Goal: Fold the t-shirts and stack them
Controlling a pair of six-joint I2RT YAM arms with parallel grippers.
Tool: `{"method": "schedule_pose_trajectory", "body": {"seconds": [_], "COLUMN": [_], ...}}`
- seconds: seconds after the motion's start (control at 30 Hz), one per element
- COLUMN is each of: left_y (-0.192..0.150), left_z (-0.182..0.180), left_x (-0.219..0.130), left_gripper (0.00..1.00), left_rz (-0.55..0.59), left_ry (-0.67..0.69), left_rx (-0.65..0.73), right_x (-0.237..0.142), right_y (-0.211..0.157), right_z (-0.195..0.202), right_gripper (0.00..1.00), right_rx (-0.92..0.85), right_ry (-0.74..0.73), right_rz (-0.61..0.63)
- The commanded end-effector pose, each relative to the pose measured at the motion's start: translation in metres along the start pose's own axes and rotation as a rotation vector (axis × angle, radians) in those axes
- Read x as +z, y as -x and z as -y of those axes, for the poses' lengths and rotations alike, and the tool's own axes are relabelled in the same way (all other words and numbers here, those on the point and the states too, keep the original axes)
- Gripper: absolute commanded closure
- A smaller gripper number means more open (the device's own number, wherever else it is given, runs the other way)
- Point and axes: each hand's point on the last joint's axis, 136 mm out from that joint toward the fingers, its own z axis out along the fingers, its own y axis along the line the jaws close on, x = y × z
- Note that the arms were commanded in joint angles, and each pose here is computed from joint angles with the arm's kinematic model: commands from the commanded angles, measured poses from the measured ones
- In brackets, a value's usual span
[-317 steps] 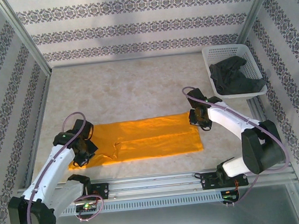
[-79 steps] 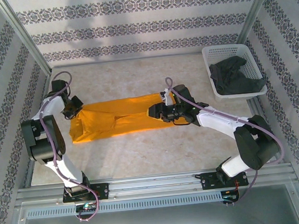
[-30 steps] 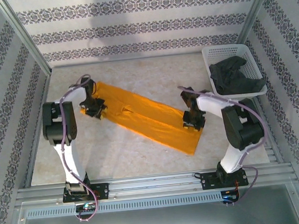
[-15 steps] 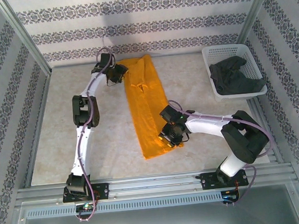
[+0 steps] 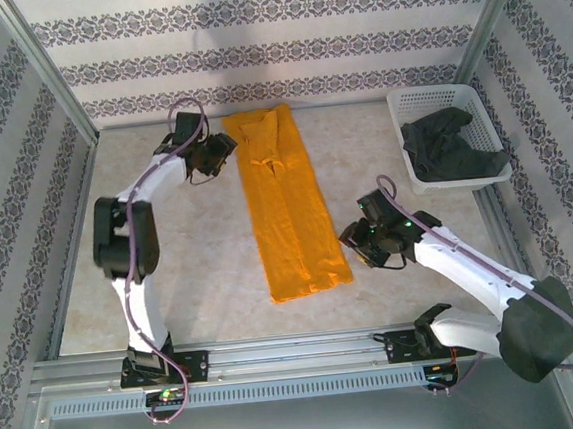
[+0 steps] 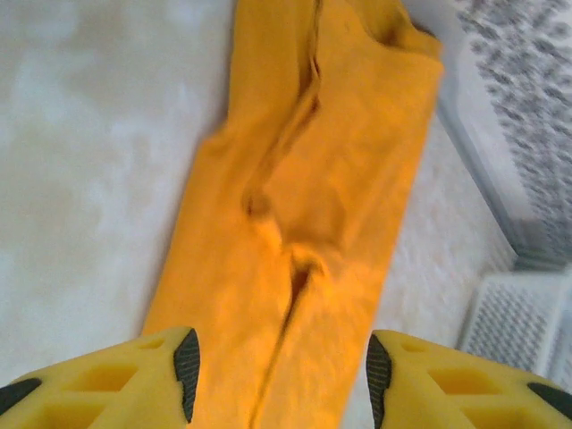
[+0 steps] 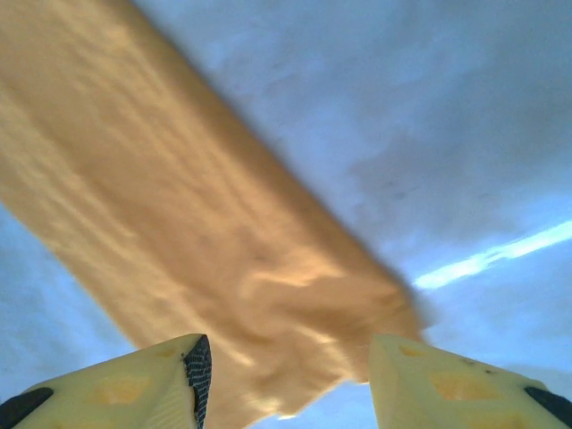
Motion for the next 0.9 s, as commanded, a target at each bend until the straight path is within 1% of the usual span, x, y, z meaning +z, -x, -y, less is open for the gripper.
{"method": "schedule_pose_trajectory", "body": {"seconds": [0.0, 0.07, 0.17, 0.23, 0.3, 0.37, 0.43, 0.53, 0.6, 0.63, 0.7, 0.73, 0.77, 0.8, 0.87], "left_y": [-0.074, -0.119, -0.183, -0.218, -0.246, -0.266, -0.284, -0.311, -0.331, -0.337, -0.344, -0.346, -0.348, -0.349, -0.352], "left_z": [-0.033, -0.06, -0.087, -0.104, -0.117, -0.126, -0.13, -0.131, -0.137, -0.141, -0.148, -0.15, -0.151, -0.151, -0.149], "left_x": [-0.014, -0.027, -0.051, -0.063, -0.072, -0.079, -0.083, -0.084, -0.088, -0.091, -0.097, -0.097, -0.097, -0.096, -0.09], "left_gripper": [0.49, 0.51, 0.51, 0.51, 0.5, 0.5, 0.5, 0.5, 0.51, 0.51, 0.51, 0.51, 0.51, 0.51, 0.5], "left_rz": [-0.148, -0.239, -0.367, -0.434, -0.483, -0.518, -0.552, -0.604, -0.653, -0.665, -0.668, -0.667, -0.668, -0.668, -0.664], "left_ry": [0.022, 0.06, 0.102, 0.129, 0.15, 0.166, 0.174, 0.185, 0.231, 0.254, 0.294, 0.294, 0.291, 0.288, 0.276], "left_rx": [-0.007, -0.015, -0.005, -0.009, -0.029, -0.051, -0.065, -0.084, -0.089, -0.083, -0.072, -0.077, -0.085, -0.094, -0.108], "right_x": [0.014, 0.024, 0.039, 0.047, 0.052, 0.057, 0.06, 0.062, 0.061, 0.06, 0.058, 0.056, 0.055, 0.053, 0.05], "right_y": [-0.02, -0.026, -0.031, -0.032, -0.033, -0.035, -0.039, -0.043, -0.045, -0.045, -0.045, -0.045, -0.045, -0.046, -0.049], "right_z": [0.037, 0.036, 0.025, 0.019, 0.018, 0.024, 0.03, 0.031, 0.028, 0.026, 0.023, 0.021, 0.021, 0.022, 0.024], "right_gripper": [0.49, 0.49, 0.5, 0.52, 0.57, 0.62, 0.64, 0.67, 0.73, 0.77, 0.89, 0.95, 0.98, 1.0, 1.0], "right_rx": [-0.26, -0.321, -0.366, -0.381, -0.381, -0.363, -0.344, -0.318, -0.299, -0.294, -0.285, -0.281, -0.274, -0.267, -0.255], "right_ry": [-0.112, -0.102, -0.063, -0.054, -0.07, -0.094, -0.111, -0.1, -0.086, -0.078, -0.071, -0.065, -0.062, -0.066, -0.07], "right_rz": [-0.127, -0.181, -0.24, -0.26, -0.277, -0.3, -0.32, -0.324, -0.324, -0.319, -0.303, -0.297, -0.295, -0.294, -0.293]}}
